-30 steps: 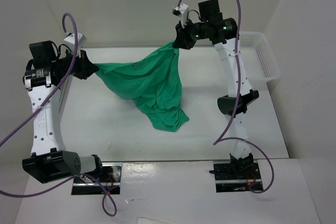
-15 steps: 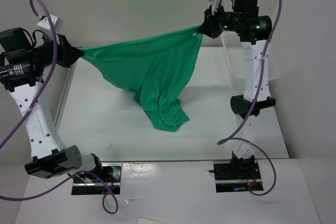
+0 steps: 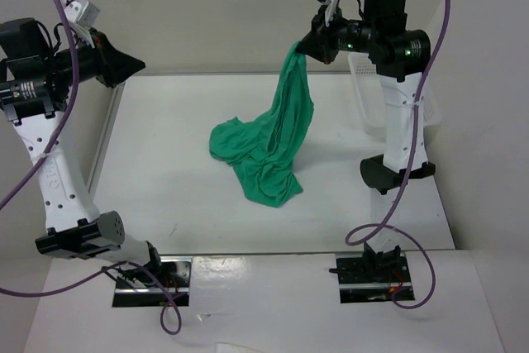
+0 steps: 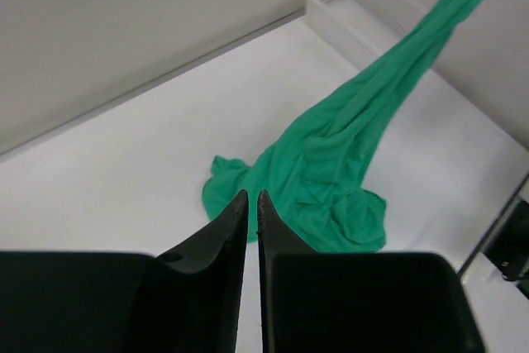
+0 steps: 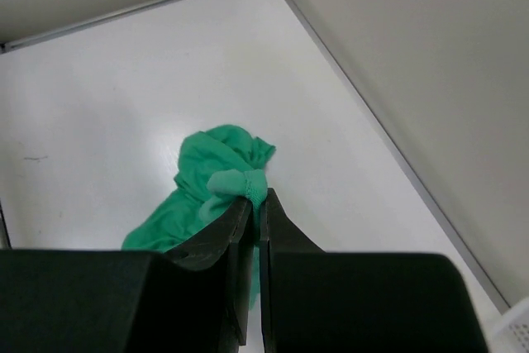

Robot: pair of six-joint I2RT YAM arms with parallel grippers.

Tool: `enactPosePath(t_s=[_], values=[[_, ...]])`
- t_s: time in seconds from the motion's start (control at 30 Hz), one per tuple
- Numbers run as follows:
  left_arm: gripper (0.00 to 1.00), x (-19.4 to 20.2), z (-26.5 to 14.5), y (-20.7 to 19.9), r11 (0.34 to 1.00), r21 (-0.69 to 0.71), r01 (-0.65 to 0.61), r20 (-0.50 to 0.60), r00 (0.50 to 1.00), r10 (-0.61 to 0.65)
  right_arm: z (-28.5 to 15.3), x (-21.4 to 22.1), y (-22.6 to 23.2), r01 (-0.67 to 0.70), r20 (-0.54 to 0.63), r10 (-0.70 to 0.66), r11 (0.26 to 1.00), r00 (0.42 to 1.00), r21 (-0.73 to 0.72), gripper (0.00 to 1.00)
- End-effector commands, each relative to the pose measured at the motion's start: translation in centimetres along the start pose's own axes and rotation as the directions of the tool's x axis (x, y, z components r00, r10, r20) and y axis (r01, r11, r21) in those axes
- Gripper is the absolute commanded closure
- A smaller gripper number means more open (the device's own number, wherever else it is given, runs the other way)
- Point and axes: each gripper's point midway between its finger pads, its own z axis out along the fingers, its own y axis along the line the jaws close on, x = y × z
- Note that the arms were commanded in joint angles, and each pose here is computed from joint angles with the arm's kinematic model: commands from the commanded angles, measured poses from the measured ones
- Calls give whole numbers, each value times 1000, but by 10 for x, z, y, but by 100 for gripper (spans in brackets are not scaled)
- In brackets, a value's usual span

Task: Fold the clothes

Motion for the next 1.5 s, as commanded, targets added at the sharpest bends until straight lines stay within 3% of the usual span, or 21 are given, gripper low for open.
enactPosePath(t_s=[0.0, 0.07, 0.1, 0.13, 0.17, 0.23, 0.33, 0.57, 0.77, 1.1, 1.47], values=[[85, -30, -7, -58, 984, 172, -47, 70, 997, 35, -33, -61, 32, 122, 157, -124, 992, 980, 18, 91], [81, -1, 12, -59, 968, 251, 23, 22, 999, -30, -27, -52, 31, 98, 129, -98, 995, 987, 4, 91], [72, 14, 22, -58, 961, 272, 54, -5, 998, -55, -23, -43, 30, 75, 102, -74, 997, 992, -9, 91], [70, 33, 34, -52, 958, 272, 96, -42, 995, -88, -17, -35, 30, 57, 83, -54, 998, 995, -27, 91], [67, 72, 53, -54, 940, 300, 165, -124, 983, -133, -14, -28, 30, 36, 59, -34, 999, 998, -37, 91], [51, 116, 76, -53, 929, 313, 198, -214, 968, -134, -3, -13, 27, 13, 19, -12, 999, 1000, -53, 91], [38, 182, 108, -70, 887, 379, 264, -347, 929, -128, 7, 1, 21, -6, -19, 5, 998, 1000, -56, 91], [32, 270, 150, -91, 790, 463, 401, -529, 841, -117, 29, 23, 9, -51, -65, 47, 997, 997, -60, 91], [25, 301, 167, -93, 743, 484, 462, -554, 819, -149, 31, 24, 8, -51, -65, 47, 997, 997, -60, 91], [24, 350, 180, -126, 697, 466, 545, -631, 757, -170, 24, 26, -10, -60, -56, 59, 998, 997, -17, 91], [24, 335, 206, -142, 705, 452, 546, -598, 772, -214, 21, 31, -23, -82, -45, 82, 996, 996, -14, 91]])
